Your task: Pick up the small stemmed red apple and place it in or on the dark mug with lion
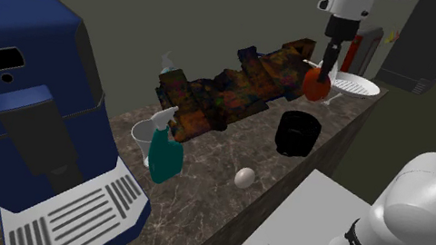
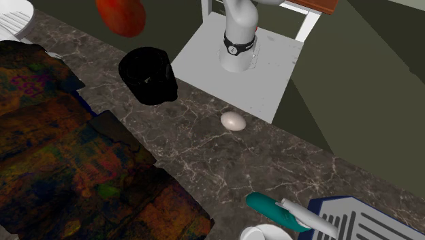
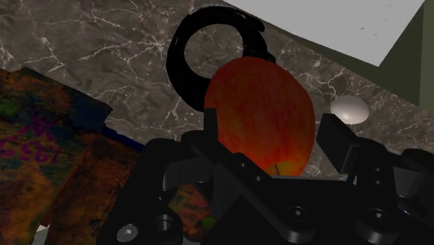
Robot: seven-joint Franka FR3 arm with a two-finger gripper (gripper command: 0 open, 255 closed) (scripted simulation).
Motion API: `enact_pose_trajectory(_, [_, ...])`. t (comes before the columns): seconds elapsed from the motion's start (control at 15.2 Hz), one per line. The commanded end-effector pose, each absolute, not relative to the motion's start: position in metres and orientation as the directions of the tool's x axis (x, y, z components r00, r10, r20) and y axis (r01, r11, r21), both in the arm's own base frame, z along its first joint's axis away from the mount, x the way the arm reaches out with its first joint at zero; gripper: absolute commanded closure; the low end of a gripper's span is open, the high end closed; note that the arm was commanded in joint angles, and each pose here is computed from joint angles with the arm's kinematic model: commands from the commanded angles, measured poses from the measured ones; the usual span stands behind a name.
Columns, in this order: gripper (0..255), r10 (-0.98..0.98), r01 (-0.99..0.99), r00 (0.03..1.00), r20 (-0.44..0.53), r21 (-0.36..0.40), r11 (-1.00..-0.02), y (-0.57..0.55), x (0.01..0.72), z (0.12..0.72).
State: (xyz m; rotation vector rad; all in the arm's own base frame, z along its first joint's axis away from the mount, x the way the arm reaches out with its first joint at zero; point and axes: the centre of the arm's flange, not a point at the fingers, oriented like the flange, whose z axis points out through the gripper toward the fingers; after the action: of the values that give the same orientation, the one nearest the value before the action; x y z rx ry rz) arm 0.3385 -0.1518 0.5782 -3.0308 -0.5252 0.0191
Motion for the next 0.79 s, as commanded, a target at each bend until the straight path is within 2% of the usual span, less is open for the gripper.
enact_pose_trajectory(0.0, [255, 0.338, 0.337, 0.941, -0.001, -0.067, -0.939, -0.163, 0.331, 0.577])
enact_pose_trajectory(0.73, [255, 0.338, 0.337, 0.941, -0.001, -0.067, -0.939, -0.163, 0.331, 0.519])
